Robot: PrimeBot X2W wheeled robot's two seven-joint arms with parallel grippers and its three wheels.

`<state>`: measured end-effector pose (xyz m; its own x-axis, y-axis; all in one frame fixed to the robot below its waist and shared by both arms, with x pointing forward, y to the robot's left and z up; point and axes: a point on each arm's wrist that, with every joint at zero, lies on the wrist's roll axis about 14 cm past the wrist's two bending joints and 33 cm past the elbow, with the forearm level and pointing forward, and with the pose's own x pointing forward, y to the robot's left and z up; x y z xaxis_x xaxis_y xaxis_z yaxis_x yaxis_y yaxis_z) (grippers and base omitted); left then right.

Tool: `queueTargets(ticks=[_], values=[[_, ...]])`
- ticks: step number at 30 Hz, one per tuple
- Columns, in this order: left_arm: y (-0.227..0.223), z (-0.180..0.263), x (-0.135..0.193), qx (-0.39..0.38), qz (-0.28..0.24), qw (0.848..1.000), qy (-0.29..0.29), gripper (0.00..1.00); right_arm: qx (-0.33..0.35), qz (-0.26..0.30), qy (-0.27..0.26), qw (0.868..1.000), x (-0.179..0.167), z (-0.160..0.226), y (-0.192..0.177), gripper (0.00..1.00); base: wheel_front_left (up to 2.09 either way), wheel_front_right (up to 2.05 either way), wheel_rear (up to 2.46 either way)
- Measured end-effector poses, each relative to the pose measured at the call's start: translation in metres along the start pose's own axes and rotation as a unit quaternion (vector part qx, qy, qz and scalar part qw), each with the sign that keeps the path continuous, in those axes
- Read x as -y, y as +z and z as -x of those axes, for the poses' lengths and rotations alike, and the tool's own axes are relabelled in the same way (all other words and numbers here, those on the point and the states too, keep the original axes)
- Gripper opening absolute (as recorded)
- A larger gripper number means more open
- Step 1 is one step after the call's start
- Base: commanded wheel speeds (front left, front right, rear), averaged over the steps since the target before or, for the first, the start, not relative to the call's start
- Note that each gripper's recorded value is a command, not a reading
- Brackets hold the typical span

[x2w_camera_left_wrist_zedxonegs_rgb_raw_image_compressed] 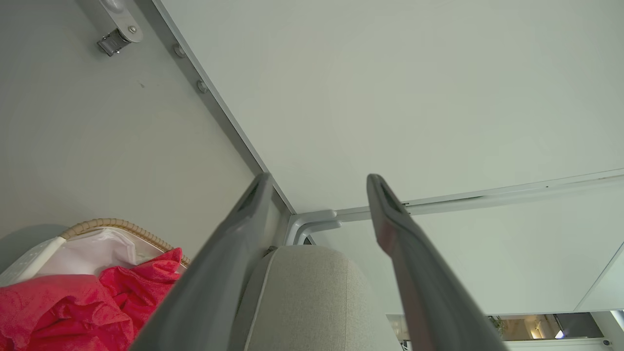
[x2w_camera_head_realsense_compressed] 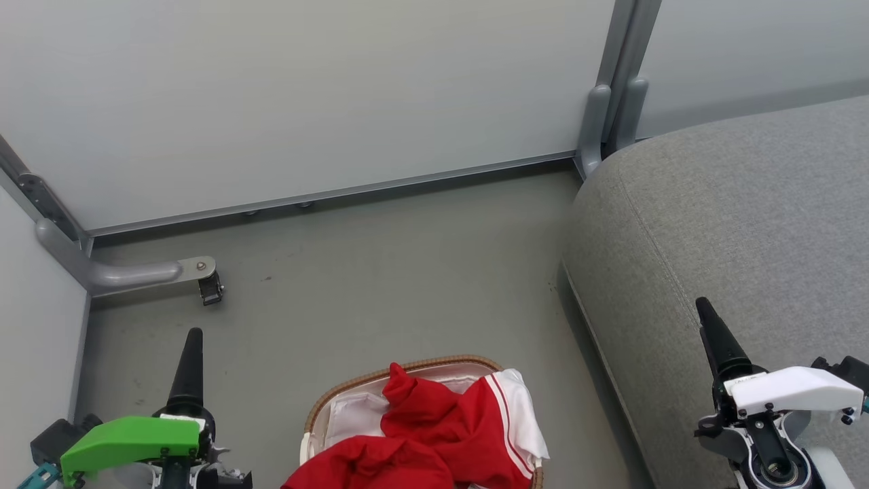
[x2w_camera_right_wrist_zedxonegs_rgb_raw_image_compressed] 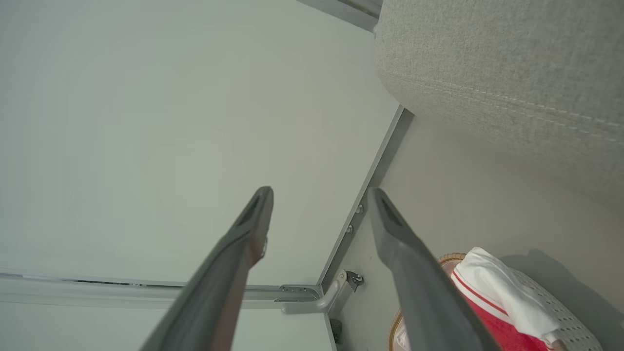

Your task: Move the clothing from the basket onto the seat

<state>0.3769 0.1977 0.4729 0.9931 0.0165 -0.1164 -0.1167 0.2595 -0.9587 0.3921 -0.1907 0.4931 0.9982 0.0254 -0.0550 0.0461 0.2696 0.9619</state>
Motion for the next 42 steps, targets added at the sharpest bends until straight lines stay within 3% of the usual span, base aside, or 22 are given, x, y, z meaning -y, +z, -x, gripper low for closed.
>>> queueTargets(ticks=[16, 42], values=[[-0.013, 0.000, -0.005, -0.017, -0.171, 0.985, 0.008, 1.00, -0.033, 0.162, 0.012, 0.986, -0.004, -0.005, -0.022, 1.00, 0.00, 0.00, 0.00], [-0.026, 0.001, -0.006, -0.027, -0.367, 0.930, 0.002, 1.00, -0.055, 0.351, 0.046, 0.933, -0.008, -0.010, -0.041, 1.00, 0.00, 0.00, 0.00]])
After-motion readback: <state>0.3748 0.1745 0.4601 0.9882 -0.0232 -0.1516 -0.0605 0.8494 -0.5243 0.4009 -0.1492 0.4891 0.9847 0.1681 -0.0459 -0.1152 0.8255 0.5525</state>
